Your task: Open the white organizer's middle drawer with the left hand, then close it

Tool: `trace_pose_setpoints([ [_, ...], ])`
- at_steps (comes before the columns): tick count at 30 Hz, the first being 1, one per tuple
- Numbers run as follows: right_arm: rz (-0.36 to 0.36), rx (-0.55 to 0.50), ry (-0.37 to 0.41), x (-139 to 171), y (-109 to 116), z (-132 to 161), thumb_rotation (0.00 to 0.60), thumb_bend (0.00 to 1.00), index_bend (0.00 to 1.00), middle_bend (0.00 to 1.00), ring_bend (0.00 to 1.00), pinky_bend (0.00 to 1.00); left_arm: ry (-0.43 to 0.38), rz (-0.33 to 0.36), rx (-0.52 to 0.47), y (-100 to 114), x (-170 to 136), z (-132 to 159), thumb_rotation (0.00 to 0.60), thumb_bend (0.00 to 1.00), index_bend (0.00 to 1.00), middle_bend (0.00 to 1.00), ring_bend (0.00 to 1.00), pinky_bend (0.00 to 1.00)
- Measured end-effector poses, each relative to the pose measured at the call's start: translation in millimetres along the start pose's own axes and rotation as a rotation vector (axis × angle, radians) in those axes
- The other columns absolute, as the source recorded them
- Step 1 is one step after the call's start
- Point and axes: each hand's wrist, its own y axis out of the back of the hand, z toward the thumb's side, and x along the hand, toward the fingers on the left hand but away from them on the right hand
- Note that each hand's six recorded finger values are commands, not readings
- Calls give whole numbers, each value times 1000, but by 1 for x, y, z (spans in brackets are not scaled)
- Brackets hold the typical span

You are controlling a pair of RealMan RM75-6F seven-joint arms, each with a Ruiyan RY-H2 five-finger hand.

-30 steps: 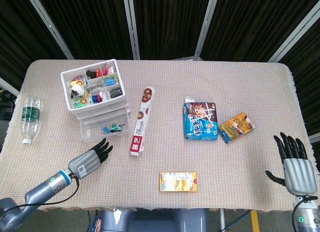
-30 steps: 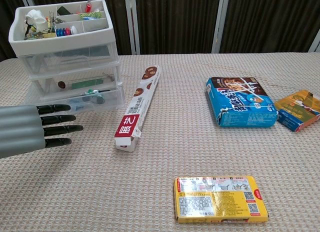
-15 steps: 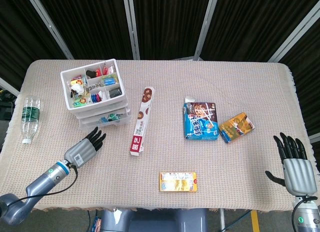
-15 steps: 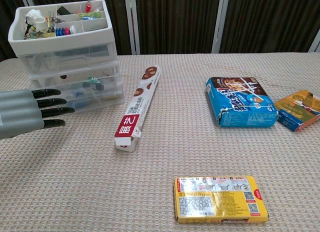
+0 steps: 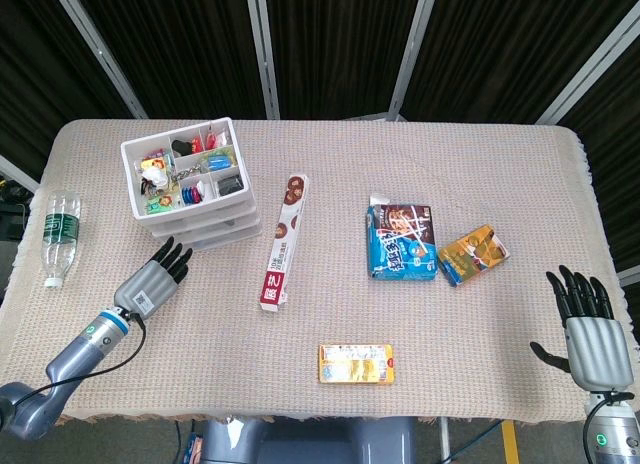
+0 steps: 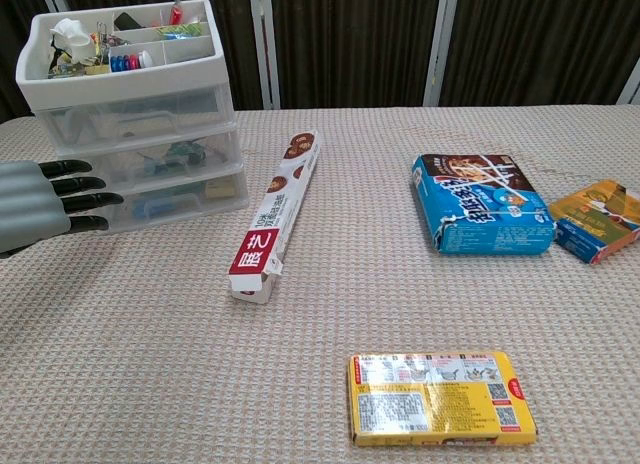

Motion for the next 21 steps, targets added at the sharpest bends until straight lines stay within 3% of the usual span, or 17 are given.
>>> trace_pose_setpoints([
  [3, 0, 1, 1, 0, 0, 0, 600, 0, 65, 0, 0, 0, -6, 37, -33, 8, -10, 5, 600, 955, 143, 0, 0, 29],
  [5, -1, 0, 2, 0, 0, 0, 600, 0, 65, 0, 0, 0, -10, 69, -55, 15, -19, 9, 600, 799, 133, 0, 0, 27],
  [7, -3, 1, 3, 1, 1, 0, 600, 0, 65, 0, 0, 0, -8, 113, -85, 23, -31, 12, 600, 531, 112, 0, 0, 18],
  [9, -5, 2, 4, 1, 1, 0, 600, 0, 65, 0, 0, 0, 10, 157, -131, 30, -44, 12, 600, 368, 86, 0, 0, 7],
  [11, -7, 2, 5, 0, 1, 1, 600, 0, 65, 0, 0, 0, 36, 194, -190, 36, -55, 11, 600, 307, 68, 0, 0, 1],
  [15, -8, 3, 8, 0, 1, 1, 600, 0, 64, 0, 0, 0, 154, 255, -417, 42, -87, 0, 600, 257, 15, 0, 0, 0],
  [19, -16, 1, 11, -1, 2, 3, 600, 0, 64, 0, 0, 0, 290, 290, -650, 39, -122, -14, 600, 33, 0, 0, 0, 0],
  [21, -20, 1, 13, -1, 2, 3, 600, 0, 64, 0, 0, 0, 364, 305, -721, 33, -140, -22, 600, 0, 0, 0, 0, 0],
])
